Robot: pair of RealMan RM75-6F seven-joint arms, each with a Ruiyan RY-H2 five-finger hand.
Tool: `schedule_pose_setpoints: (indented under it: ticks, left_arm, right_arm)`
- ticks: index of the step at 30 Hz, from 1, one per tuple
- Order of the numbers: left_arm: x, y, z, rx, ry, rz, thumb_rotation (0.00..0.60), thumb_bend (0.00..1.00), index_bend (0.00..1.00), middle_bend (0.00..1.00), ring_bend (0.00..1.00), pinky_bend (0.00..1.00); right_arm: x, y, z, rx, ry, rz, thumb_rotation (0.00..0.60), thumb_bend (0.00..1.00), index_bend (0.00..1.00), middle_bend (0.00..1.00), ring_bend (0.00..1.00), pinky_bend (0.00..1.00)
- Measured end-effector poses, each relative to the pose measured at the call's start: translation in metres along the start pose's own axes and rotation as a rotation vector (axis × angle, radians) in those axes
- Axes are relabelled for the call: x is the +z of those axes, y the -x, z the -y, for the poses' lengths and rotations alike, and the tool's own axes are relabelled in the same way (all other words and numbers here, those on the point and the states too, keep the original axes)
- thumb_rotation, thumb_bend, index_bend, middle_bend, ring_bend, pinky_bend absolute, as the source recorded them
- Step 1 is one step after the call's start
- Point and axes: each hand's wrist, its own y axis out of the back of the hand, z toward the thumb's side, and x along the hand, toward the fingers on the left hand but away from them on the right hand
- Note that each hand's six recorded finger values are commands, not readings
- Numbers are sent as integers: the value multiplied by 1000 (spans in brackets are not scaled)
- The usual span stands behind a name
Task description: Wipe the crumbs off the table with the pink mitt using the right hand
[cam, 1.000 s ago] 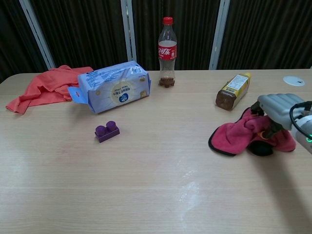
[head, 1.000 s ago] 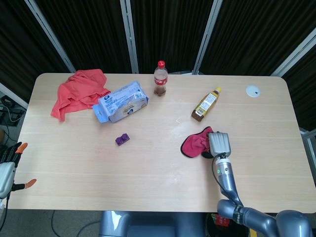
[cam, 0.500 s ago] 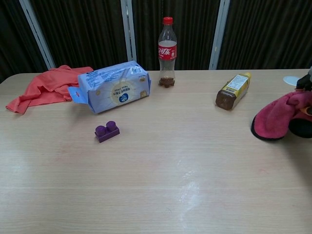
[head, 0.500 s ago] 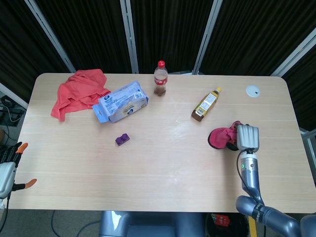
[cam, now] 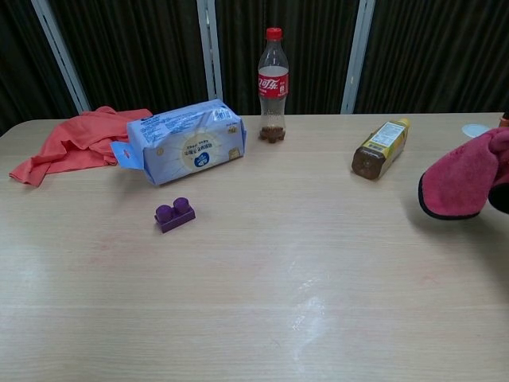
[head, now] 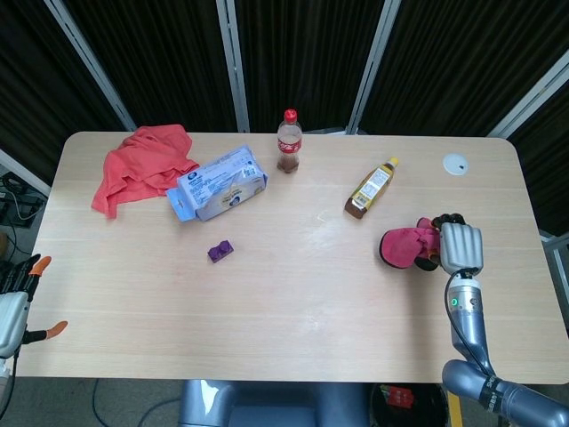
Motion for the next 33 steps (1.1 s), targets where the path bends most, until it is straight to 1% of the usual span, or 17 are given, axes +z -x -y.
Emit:
schedule_pose_setpoints:
  ticks: [2, 5, 6, 11, 15, 21, 24, 27, 30, 33]
  left_arm:
    - [0, 0, 0, 0, 0, 1, 600, 0, 64, 0, 0, 0]
    - [0, 0, 0, 3, -3, 3, 600, 0, 46, 0, 0, 0]
    - [0, 0, 0, 5, -3, 4, 600, 0, 37, 0, 0, 0]
    - [0, 1, -1, 9, -6, 8, 600, 0, 15, 0, 0, 0]
    - [1, 1, -1, 9, -6, 12, 600, 0, 4, 0, 0, 0]
    - [3, 2, -3, 19, -4, 24, 600, 0, 0, 0, 0, 0]
    - [4, 2, -5, 31, -6, 37, 600, 0, 0, 0, 0, 0]
    - [6, 3, -6, 42, -18, 62, 600, 0, 0, 0, 0, 0]
    - [8, 4, -8, 58, -34, 85, 600, 0, 0, 0, 0, 0]
    - [6, 6, -9, 70, -45, 93, 600, 0, 0, 0, 0, 0]
  right_arm:
    - [-2, -2, -1, 7, -4, -4, 600, 48, 103, 2, 0, 158]
    - [-5, -8, -5, 4, -23, -18, 600, 7, 39, 0, 0, 85]
    - [-7, -11, -7, 1, -28, -21, 600, 4, 32, 0, 0, 76]
    - [-15, -28, -20, -19, -1, -23, 600, 1, 24, 0, 0, 69]
    - [-27, -54, -36, -54, 21, -49, 600, 0, 23, 0, 0, 65]
    - [-45, -99, -51, -101, 32, -104, 600, 0, 3, 0, 0, 46]
    - [-52, -120, -55, -116, 19, -136, 600, 0, 0, 0, 0, 38]
    - [-59, -144, -55, -119, -15, -182, 600, 0, 0, 0, 0, 30]
    - [-66, -166, -56, -120, -26, -215, 600, 0, 0, 0, 0, 28]
    - [-70, -172, -54, -113, -28, -220, 600, 0, 0, 0, 0, 28]
